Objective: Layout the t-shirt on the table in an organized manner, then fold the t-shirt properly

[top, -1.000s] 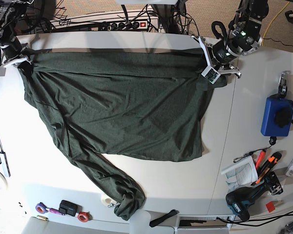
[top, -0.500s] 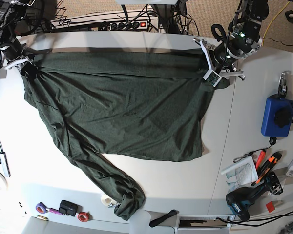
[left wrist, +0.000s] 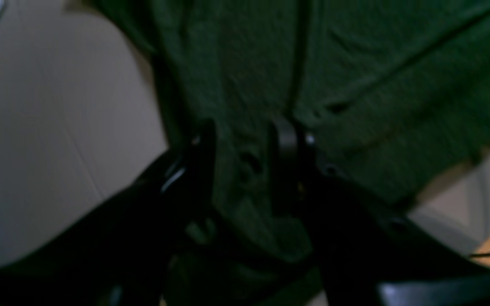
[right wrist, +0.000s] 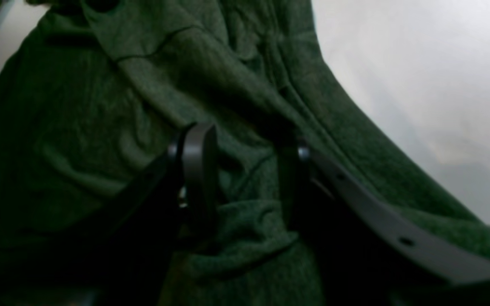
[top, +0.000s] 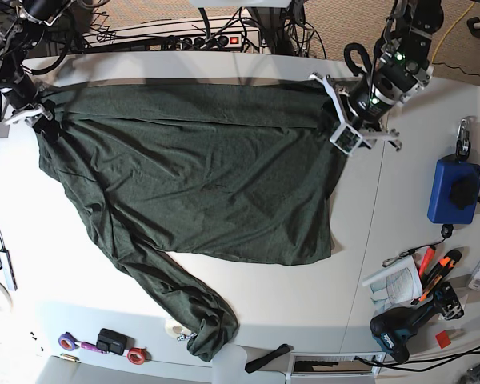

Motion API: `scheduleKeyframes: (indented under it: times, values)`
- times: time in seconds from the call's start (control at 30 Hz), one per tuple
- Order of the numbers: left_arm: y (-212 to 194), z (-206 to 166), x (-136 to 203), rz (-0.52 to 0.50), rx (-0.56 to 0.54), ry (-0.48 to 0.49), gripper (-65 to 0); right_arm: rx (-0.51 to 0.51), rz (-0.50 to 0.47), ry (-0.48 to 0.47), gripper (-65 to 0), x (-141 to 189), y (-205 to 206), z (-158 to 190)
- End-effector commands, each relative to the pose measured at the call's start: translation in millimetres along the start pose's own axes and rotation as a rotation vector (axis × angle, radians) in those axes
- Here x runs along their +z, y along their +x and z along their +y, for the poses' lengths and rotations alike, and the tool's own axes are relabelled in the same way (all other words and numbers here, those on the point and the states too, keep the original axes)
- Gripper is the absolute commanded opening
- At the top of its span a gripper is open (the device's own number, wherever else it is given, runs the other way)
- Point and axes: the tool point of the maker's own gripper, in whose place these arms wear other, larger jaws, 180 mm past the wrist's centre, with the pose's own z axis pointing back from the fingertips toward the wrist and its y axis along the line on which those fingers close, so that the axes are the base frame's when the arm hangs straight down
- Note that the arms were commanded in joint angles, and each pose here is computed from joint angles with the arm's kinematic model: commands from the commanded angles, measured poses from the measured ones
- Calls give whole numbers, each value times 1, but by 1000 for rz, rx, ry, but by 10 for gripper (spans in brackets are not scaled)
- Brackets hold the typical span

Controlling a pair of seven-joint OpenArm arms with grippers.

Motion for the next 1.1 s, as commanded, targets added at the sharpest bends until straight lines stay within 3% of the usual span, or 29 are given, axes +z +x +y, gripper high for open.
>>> scheduleKeyframes:
  times: [0.0,0.2,0.63,0.8,0.9,1.0,1.07]
  values:
    - [13,5,2,-47,-8,12,-434,6,9,-12,-403,2,5,-2]
    - [23,14,0,-70,-4,43,-434,36,-32,33,-403,1,17,7]
    - [30,3,-1,-105,68,4,-434,110,-246,122,-404,-13,120,49]
    - [34,-3,-3,-120,80,-10,-434,213,-329,109,-404,-29,156,73]
    - [36,-5,-4,-131,92,-15,-434,336,-308,88,-404,-49,165,94]
    - [39,-7,-4,-138,102,-21,-434,444,-215,46,-402,-78,159,114]
    - [41,-8,-4,-147,106,-23,-434,489,-147,36,-352,-98,149,126]
